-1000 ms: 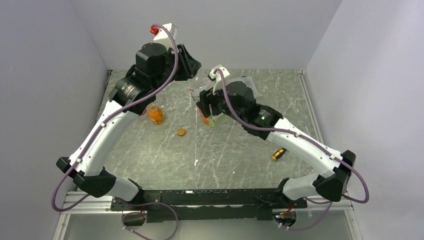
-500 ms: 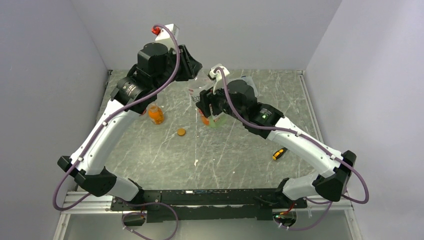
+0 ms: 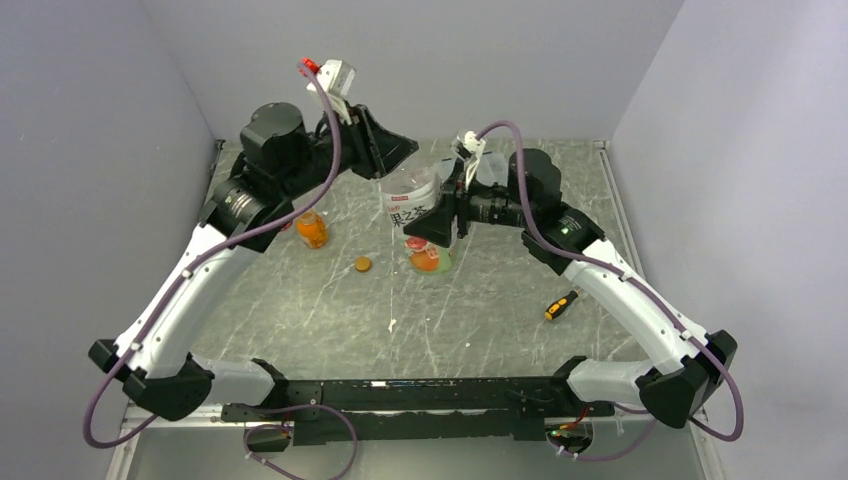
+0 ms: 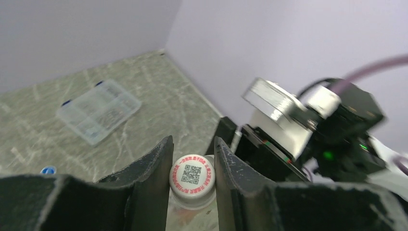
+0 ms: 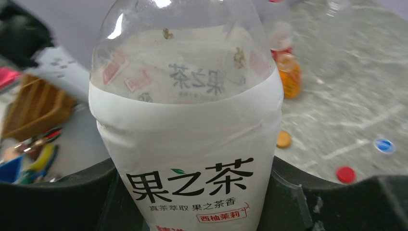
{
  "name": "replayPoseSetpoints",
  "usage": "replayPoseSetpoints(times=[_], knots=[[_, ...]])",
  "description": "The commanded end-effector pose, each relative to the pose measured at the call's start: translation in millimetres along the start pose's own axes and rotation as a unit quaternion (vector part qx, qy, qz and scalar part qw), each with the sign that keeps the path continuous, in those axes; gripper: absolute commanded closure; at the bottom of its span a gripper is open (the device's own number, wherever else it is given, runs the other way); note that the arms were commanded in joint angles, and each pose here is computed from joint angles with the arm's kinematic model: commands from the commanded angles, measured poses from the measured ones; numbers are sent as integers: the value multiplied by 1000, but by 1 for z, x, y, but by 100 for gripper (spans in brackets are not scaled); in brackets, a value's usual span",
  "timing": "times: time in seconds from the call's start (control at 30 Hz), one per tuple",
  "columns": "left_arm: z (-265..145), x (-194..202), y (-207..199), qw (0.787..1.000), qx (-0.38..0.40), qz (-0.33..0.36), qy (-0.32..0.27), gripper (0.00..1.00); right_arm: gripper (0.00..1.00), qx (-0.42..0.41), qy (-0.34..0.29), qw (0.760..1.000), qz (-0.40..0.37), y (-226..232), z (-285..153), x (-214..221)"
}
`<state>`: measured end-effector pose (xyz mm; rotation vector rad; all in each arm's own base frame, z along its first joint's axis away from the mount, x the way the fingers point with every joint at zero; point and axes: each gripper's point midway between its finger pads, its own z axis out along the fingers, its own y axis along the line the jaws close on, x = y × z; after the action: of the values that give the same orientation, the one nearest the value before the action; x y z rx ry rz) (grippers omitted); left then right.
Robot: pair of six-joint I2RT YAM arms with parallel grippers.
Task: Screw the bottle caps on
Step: Screw the bottle cap onto the plastic bottle.
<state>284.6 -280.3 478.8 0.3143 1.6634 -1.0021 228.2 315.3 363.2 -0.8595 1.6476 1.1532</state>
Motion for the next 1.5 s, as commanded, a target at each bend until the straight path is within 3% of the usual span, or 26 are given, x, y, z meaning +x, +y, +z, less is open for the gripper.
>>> replayPoseSetpoints(times=[0.0,0.2,0.37,0.57,0.73,0.83,0.93,0.97,1.0,1.1,1.2,1.47], knots=[[-32,0,-64,983,178,47,5,100,100,-209,-80,972,-69,86,-33,-54],[-64,5,-110,944,322,69,16,100,100,-327,-77,939,-77,126,-55,-62],[-86,8,-134,909,409,77,33,100,100,-379,-71,918,-88,145,-70,-67],[-102,12,-150,867,487,89,57,100,100,-396,-63,911,-100,157,-74,-71],[-109,14,-155,848,515,104,64,100,100,-387,-64,914,-108,158,-72,-73],[-103,7,-150,867,482,114,48,76,100,-342,-60,931,-109,146,-62,-72],[-92,-6,-140,903,414,114,17,27,100,-292,-57,949,-105,131,-54,-70],[-90,-11,-137,913,392,115,5,15,100,-267,-56,957,-101,123,-50,-68],[-88,-18,-132,924,365,117,-11,9,100,-237,-59,965,-98,114,-45,-69],[-77,-37,-112,953,276,117,-50,2,100,-166,-60,981,-86,90,-36,-68],[-67,-53,-88,974,189,103,-77,3,100,-90,-62,991,-74,64,-28,-65],[-33,-65,-20,995,-1,54,-87,9,100,85,-66,993,-43,4,-7,-56]])
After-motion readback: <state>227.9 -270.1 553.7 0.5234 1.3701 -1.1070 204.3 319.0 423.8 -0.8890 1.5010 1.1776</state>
